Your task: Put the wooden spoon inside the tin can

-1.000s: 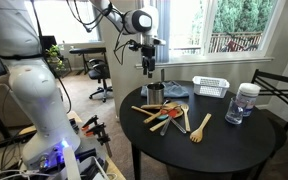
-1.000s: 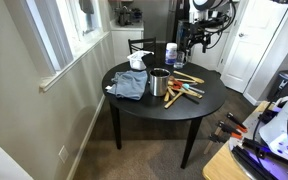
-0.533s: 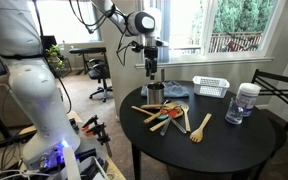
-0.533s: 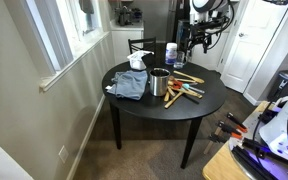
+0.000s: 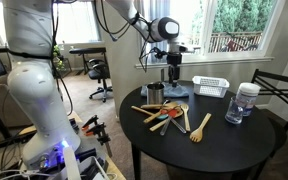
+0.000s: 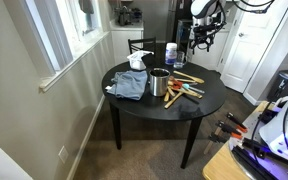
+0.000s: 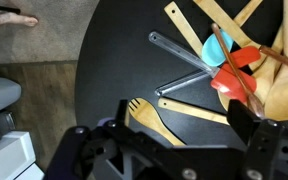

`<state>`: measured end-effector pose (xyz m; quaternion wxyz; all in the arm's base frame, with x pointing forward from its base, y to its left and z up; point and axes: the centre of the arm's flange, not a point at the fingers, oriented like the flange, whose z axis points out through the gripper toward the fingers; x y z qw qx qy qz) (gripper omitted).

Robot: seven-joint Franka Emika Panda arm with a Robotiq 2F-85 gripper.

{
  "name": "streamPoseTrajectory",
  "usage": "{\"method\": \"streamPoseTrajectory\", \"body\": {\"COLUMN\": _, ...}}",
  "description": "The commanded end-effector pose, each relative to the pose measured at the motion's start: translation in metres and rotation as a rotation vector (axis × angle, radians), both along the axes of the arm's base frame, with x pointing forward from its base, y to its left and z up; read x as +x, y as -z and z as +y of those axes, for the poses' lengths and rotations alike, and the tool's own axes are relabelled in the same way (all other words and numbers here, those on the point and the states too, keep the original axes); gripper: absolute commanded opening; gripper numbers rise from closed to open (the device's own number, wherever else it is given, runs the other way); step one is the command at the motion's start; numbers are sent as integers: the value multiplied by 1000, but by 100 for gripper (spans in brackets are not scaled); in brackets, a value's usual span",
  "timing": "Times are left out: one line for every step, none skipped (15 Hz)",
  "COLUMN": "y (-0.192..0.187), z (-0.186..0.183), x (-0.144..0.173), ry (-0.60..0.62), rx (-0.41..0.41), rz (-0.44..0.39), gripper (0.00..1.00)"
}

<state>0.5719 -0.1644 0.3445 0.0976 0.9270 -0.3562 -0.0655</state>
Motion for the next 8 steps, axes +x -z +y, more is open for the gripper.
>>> {"method": "streamPoseTrajectory", "body": {"y": 2, "z": 0, "x": 0, "ry": 0, "rx": 0, "rz": 3, "gripper": 100}}
{"method": "streamPoseTrajectory", "body": {"y": 3, "z": 1, "x": 1, "ry": -2, "rx": 0, "rz": 4, "gripper": 100}}
{"method": "streamPoseTrajectory", "body": {"y": 2, "z": 3, "x": 1, "ry": -5, "rx": 0, "rz": 3, "gripper": 100}}
{"method": "streamPoseTrajectory", "body": {"y": 2, "z": 5, "x": 2, "ry": -8, "rx": 1, "rz": 2, "gripper": 100}}
{"method": "streamPoseTrajectory", "body": {"y": 2, "z": 5, "x": 2, "ry": -9, "rx": 1, "rz": 3, "gripper": 100}}
{"method": "streamPoseTrajectory", "body": {"y": 2, "z": 5, "x": 2, "ry": -8, "rx": 1, "rz": 3, "gripper": 100}}
{"method": "streamPoseTrajectory", "body": {"y": 2, "z": 5, "x": 2, "ry": -8, "rx": 1, "rz": 3, "gripper": 100}}
{"method": "streamPoseTrajectory", "body": {"y": 2, "z": 5, "x": 2, "ry": -8, "rx": 1, "rz": 3, "gripper": 100}}
